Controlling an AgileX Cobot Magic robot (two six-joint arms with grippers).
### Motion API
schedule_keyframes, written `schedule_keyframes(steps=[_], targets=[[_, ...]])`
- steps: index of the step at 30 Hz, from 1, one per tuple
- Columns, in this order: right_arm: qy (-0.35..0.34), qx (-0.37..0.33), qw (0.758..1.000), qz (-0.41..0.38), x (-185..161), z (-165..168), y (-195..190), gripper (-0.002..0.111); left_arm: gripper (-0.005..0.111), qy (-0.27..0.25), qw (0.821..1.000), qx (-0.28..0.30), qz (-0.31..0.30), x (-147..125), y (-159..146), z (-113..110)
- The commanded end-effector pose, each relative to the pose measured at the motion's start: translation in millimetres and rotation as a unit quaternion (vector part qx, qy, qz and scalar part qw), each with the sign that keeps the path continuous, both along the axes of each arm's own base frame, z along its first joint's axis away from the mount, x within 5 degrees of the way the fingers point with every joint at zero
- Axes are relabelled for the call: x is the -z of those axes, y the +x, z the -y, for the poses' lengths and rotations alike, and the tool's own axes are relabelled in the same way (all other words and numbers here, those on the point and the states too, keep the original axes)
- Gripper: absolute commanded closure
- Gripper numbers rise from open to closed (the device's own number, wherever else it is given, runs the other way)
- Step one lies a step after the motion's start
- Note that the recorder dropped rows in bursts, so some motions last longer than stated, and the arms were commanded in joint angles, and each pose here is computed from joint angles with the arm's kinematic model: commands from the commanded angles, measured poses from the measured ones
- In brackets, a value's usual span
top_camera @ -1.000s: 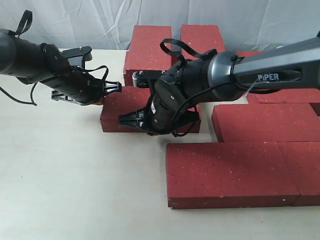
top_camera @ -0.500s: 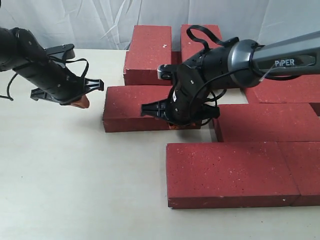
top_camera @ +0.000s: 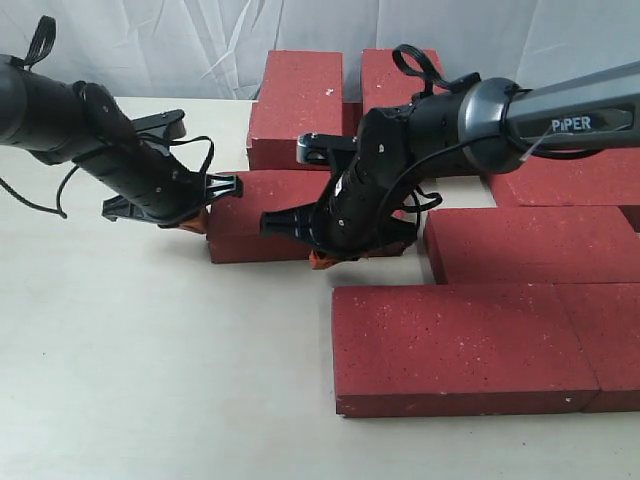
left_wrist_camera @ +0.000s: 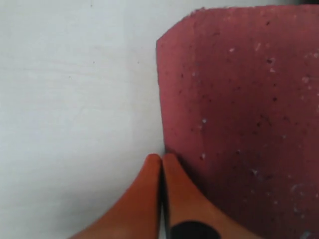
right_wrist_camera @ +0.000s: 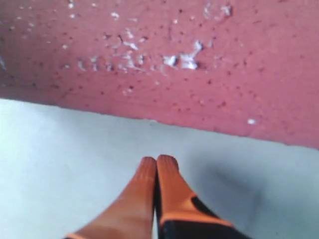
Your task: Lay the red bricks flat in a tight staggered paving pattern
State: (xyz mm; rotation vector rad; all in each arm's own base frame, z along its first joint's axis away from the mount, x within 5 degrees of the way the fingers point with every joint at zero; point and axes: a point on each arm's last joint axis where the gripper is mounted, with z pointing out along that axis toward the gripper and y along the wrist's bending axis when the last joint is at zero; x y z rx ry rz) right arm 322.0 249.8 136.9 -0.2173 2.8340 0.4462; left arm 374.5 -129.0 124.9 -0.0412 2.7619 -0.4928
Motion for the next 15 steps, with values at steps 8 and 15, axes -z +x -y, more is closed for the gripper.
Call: schedule_keyframes(steps=[8, 15], targets=[[-0.001, 0.011, 0.998, 0.054, 6.9, 4.4, 16.0, 0.109, 0.107, -0.036, 0.999, 0.000, 0.007, -0.1, 12.4, 31.4], [-0.004, 0.061, 0.997, 0.046, 10.3, 31.4, 33.5, 0.109, 0.107, -0.034, 0.999, -0.011, 0.026, -1.0, 16.5, 29.7]])
